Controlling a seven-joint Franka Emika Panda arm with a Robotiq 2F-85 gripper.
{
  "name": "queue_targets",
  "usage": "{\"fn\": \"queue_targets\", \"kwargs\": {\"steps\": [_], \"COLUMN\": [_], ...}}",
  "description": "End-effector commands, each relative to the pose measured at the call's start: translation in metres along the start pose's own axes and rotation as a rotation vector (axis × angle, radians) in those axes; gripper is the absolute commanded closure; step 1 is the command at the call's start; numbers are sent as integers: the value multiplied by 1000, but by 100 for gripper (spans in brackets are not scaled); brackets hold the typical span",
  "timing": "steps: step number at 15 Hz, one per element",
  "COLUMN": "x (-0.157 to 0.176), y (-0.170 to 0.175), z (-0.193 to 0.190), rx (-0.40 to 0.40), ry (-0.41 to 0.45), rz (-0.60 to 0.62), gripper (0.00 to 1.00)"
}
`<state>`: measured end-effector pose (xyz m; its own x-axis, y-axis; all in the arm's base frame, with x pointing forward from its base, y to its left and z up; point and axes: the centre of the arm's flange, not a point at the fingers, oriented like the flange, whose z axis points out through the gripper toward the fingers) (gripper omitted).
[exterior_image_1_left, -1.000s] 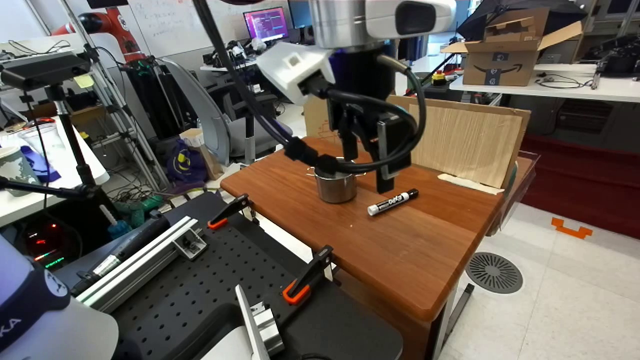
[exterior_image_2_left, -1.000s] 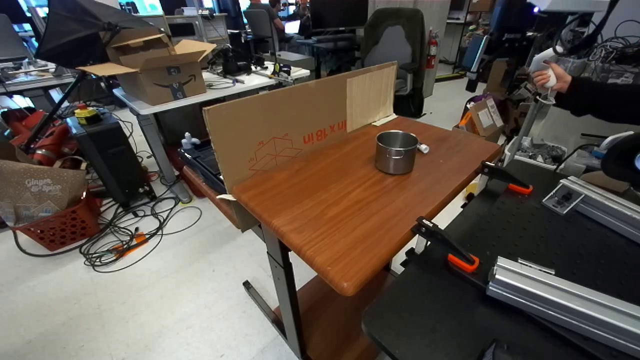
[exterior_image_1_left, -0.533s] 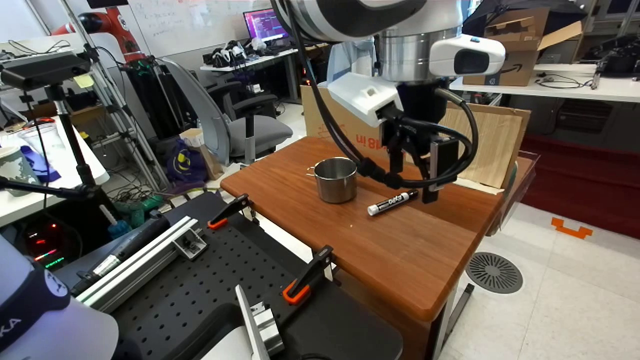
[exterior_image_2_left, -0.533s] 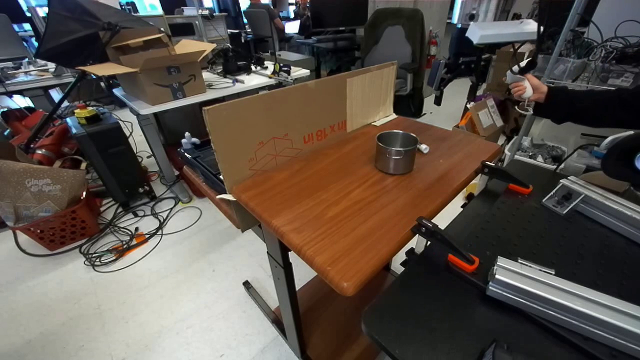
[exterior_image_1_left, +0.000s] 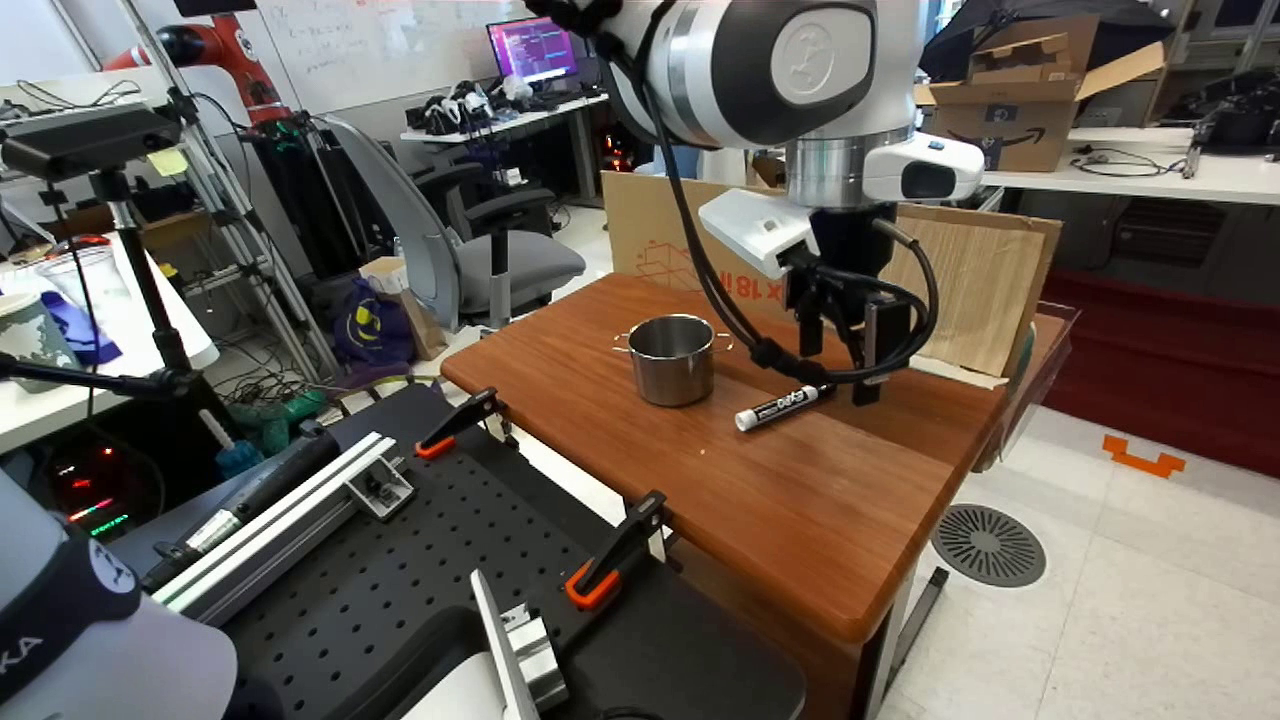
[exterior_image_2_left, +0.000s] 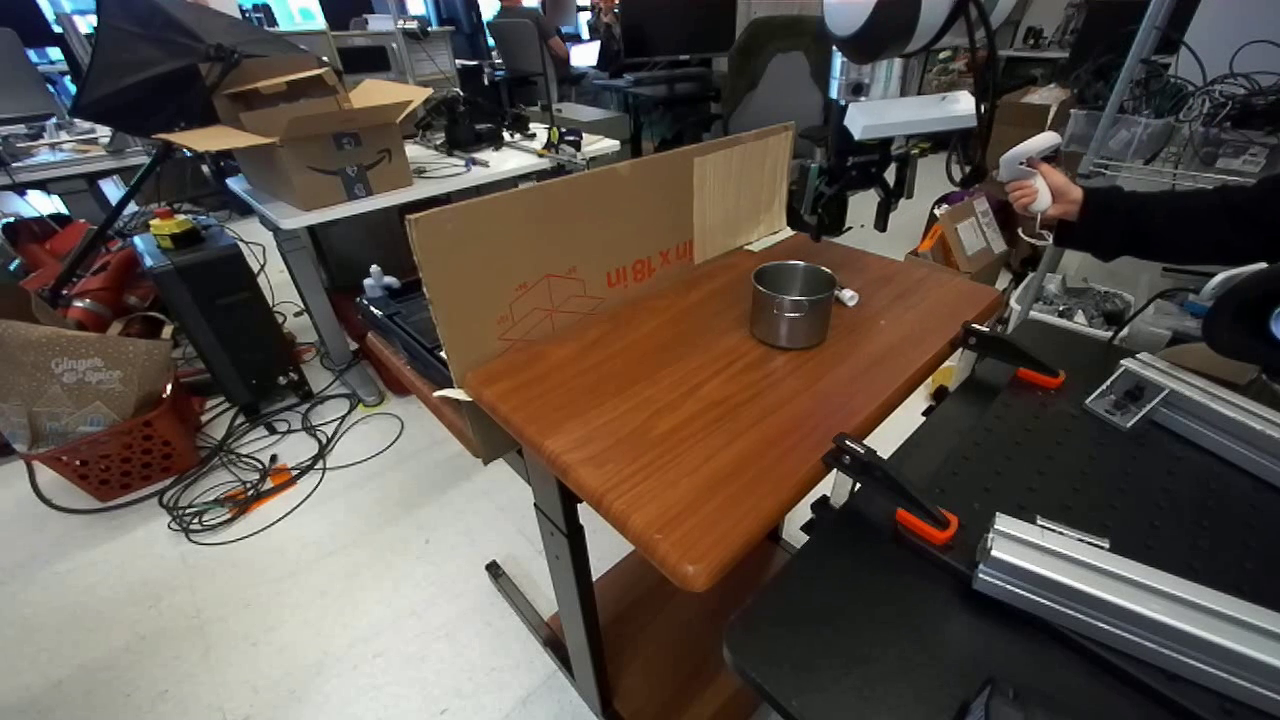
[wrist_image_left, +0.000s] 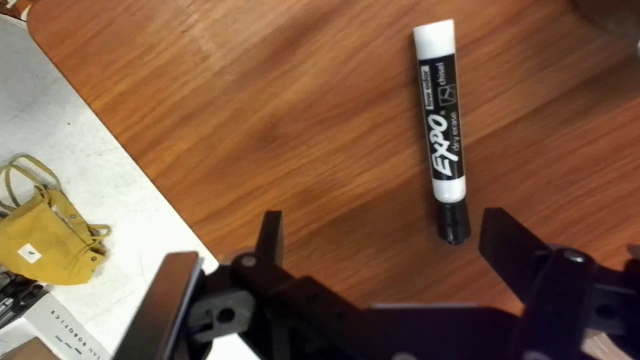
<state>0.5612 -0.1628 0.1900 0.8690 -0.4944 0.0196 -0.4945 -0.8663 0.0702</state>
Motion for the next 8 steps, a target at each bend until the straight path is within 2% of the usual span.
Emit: {"fn": "queue_targets", "kwargs": {"steps": [1, 7, 8], "x": [13, 14, 14], "y": [-14, -33, -36], "z": [14, 35, 37], "rx": [-11, -21, -23], "ry": [-1, -12, -10], "rz": [34, 58, 60], "gripper": [0, 0, 12]}}
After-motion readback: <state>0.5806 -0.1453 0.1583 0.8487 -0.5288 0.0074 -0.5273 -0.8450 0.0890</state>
